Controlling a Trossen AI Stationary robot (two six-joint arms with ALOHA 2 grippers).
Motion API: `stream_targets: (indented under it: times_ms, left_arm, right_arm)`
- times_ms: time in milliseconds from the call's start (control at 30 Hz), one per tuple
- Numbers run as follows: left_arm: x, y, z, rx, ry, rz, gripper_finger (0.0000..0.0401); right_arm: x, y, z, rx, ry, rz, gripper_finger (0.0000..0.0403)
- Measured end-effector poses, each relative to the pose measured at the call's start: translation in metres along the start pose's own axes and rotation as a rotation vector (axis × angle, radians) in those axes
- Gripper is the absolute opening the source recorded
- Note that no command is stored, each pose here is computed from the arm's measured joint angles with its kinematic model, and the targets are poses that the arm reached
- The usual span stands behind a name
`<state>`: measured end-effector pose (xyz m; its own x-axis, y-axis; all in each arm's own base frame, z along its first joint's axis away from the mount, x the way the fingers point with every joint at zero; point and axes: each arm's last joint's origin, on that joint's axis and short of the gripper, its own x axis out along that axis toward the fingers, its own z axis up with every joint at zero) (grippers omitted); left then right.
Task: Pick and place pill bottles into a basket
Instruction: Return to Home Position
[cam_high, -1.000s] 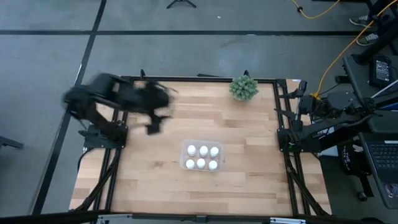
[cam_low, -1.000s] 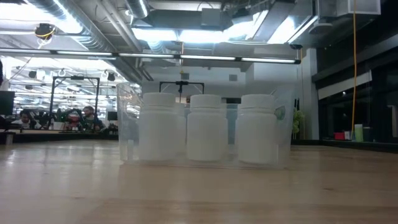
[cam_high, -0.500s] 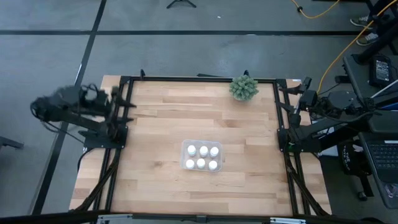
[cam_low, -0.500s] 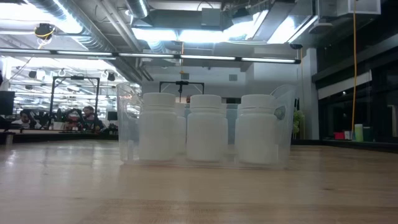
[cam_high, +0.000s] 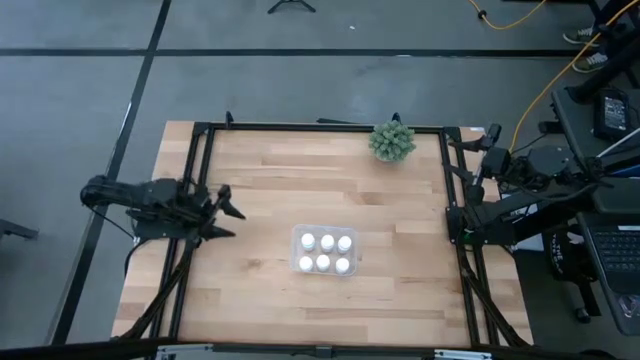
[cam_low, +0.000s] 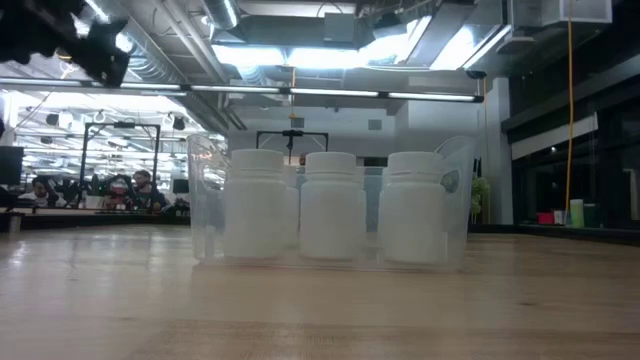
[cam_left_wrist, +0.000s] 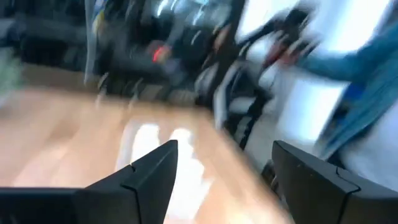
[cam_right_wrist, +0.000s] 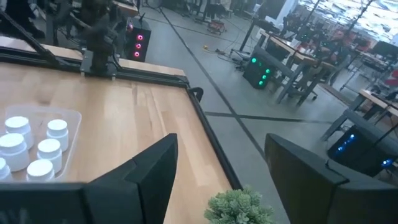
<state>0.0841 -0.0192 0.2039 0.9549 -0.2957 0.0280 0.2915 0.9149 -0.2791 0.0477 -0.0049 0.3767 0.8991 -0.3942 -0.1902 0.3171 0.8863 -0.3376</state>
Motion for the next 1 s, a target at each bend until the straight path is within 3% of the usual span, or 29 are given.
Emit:
stream_targets:
  times_ms: [100, 200, 300, 433, 633, 767, 900, 1000]
  left_arm:
    - [0.004, 0.003, -0.006, 0.026, -0.106, -0.034, 0.0253]
    - [0.009, 0.012, -0.025, 0.011, -0.083, -0.02, 0.0253]
    - [0.009, 0.016, -0.026, 0.027, -0.078, 0.024, 0.0253]
    - [0.007, 0.024, -0.023, 0.104, -0.108, 0.133, 0.0253]
    - [0.004, 0.035, -0.024, 0.122, -0.082, 0.233, 0.0253]
    - [0.001, 0.042, -0.024, 0.14, -0.089, 0.354, 0.0253]
    - [0.0, 0.047, -0.025, 0.139, -0.084, 0.45, 0.0253]
    - [0.0, 0.048, -0.025, 0.138, -0.085, 0.474, 0.0253]
  right_arm:
    - [0.0, 0.0, 0.0, 0.023, 0.0, -0.001, 0.0242]
    - [0.0, 0.0, 0.0, 0.047, -0.001, 0.002, 0.0242]
    - [0.0, 0.0, 0.0, 0.057, 0.0, 0.002, 0.0242]
    - [0.0, 0.0, 0.0, 0.057, -0.001, 0.002, 0.0242]
    - [0.0, 0.0, 0.0, 0.088, -0.001, 0.002, 0.0242]
    - [0.001, 0.001, -0.002, 0.21, 0.004, 0.002, 0.0242]
    - [0.01, 0.011, -0.012, 0.297, 0.044, 0.005, 0.0242]
    - [0.025, 0.028, -0.028, 0.287, 0.08, 0.045, 0.0242]
